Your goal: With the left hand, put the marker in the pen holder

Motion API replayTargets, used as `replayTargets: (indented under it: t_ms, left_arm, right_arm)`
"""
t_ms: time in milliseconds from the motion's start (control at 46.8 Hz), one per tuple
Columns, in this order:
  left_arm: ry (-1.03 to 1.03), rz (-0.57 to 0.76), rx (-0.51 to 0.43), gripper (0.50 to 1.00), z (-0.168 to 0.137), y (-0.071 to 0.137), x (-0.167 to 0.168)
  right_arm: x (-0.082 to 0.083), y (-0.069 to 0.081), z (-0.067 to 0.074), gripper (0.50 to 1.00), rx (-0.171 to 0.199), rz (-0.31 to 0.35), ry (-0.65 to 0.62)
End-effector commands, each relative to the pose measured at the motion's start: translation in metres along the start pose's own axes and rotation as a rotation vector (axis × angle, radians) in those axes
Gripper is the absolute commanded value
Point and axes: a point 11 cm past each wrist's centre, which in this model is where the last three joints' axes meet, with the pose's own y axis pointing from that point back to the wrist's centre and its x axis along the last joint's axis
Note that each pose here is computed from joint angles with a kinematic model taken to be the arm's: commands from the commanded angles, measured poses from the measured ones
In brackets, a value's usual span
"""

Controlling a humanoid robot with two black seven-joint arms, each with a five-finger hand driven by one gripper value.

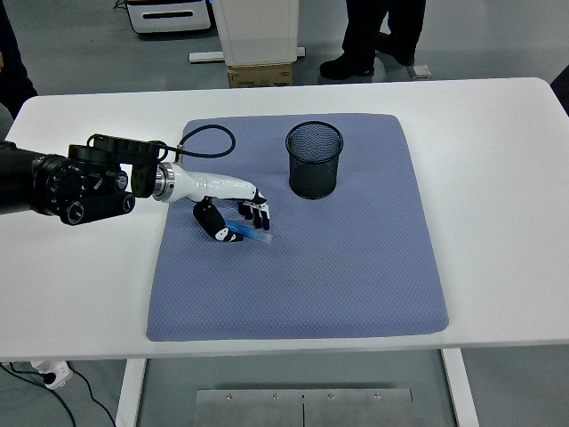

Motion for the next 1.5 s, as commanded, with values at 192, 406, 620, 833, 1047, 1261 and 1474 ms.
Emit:
replayTargets:
  t_ms: [192,406,620,833,1047,1261,1474]
  left_arm:
    - [-0.011,0.0,0.0,0.631,0.0,0.0,-0.001]
    - [-0.03,-0.002,0.0,0.607,-0.001,-0.001,-0.004]
    - [-0.038,0.009,0.0,0.531,-0.001,-0.001,-0.003]
    - [-0.04,0.008,0.0,0.5,-0.002,-0.001,-0.004]
    - [-0.04,0.011,-0.001,0.5,-0.001,-0.001,-0.002]
    - [-0.027,0.021,0.006,0.5,-0.003,0.003,0.002]
    - [-0.014,0.045,0.006,0.5,-0.002,0.006,0.012]
  right_arm:
    - [0.0,0.0,0.0,1.0,-0.001,0.0,0.0]
    - [0.0,0.0,0.0,1.0,-0.001,0.0,0.0]
    - [0.0,0.0,0.0,1.0,0.001,0.0,0.002]
    - [0.0,0.0,0.0,1.0,0.001,0.0,0.0]
    - [0.0,0.0,0.0,1.0,0.001,0.0,0.0]
    - [0.0,0.0,0.0,1.0,0.001,0.0,0.0]
    - [0.0,0.0,0.0,1.0,0.001,0.0,0.0]
